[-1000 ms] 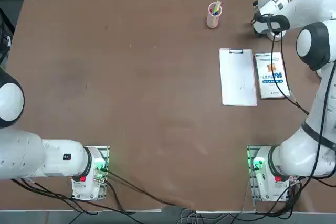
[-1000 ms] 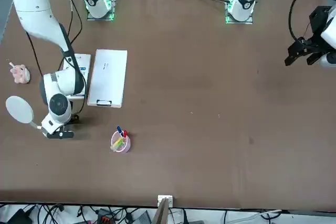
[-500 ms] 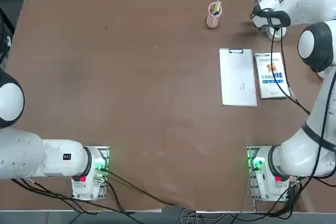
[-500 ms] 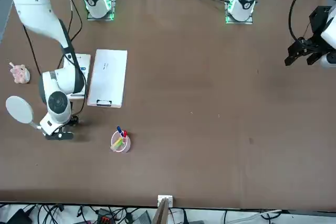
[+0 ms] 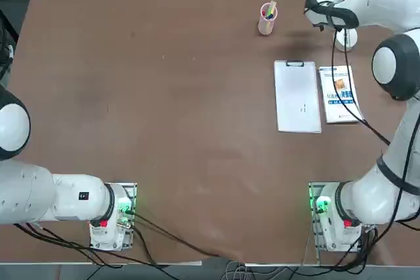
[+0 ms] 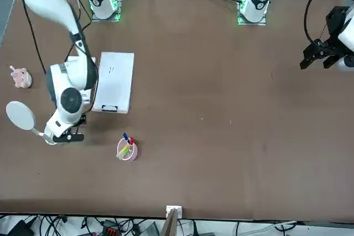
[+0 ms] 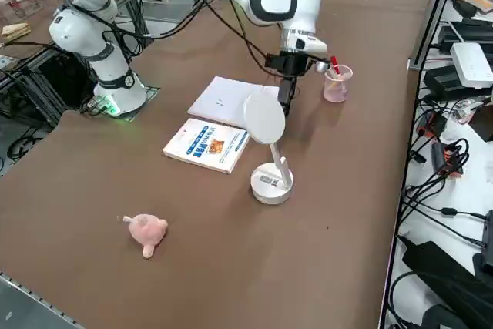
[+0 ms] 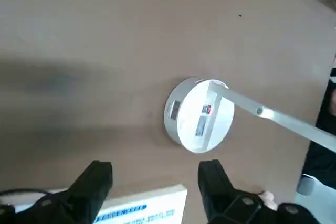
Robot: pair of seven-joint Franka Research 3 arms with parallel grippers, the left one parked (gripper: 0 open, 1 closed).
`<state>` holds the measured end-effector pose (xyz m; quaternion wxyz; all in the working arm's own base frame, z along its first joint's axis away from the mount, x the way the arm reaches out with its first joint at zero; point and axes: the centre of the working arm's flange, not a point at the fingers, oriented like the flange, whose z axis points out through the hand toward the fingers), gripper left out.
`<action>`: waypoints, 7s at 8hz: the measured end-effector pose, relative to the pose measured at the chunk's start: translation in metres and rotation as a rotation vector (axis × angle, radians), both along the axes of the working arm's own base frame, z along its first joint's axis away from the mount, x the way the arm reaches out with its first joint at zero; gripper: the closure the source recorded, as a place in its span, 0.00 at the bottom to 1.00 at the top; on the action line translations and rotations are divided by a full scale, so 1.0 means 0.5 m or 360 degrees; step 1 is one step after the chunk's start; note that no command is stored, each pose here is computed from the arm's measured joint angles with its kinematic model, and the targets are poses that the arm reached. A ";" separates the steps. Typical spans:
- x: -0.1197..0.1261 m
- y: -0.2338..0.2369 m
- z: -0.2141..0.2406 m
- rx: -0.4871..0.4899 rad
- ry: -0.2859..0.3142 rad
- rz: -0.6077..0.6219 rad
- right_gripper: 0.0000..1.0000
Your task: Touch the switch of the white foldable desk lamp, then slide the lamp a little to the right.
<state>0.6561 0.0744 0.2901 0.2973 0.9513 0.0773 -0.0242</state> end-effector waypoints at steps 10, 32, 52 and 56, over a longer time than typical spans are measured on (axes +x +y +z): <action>0.022 0.021 0.134 -0.0207 0.0771 0.0812 0.00; 0.121 -0.209 -0.147 -0.0556 0.1358 0.1134 0.19; 0.101 -0.321 -0.063 -0.0252 0.1328 0.0894 0.85; 0.073 -0.430 -0.063 -0.0096 0.1257 0.0653 0.85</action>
